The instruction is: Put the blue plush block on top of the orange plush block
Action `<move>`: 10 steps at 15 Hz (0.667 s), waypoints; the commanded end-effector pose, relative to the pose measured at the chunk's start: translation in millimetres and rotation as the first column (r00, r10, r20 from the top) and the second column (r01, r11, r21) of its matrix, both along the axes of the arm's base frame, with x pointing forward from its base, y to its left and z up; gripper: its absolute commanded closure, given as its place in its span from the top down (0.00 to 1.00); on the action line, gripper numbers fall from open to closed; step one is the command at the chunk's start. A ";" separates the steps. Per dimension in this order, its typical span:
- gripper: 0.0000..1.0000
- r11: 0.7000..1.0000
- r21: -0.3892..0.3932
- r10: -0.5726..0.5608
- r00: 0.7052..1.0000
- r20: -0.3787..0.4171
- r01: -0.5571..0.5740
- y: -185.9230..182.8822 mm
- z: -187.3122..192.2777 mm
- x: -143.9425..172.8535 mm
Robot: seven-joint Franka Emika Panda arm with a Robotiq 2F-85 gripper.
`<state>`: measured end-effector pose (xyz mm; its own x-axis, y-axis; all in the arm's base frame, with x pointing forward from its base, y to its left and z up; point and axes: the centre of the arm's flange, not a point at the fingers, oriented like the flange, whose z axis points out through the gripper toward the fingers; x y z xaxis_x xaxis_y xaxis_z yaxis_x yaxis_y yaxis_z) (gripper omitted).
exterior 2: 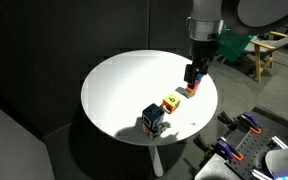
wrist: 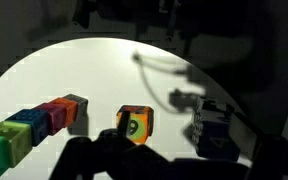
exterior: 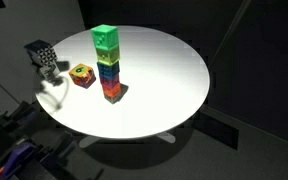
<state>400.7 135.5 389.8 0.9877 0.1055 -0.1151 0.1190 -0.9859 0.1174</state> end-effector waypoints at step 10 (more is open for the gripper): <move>1.00 1.000 0.019 0.012 1.000 -0.018 -0.012 -0.8 -6.4 8.8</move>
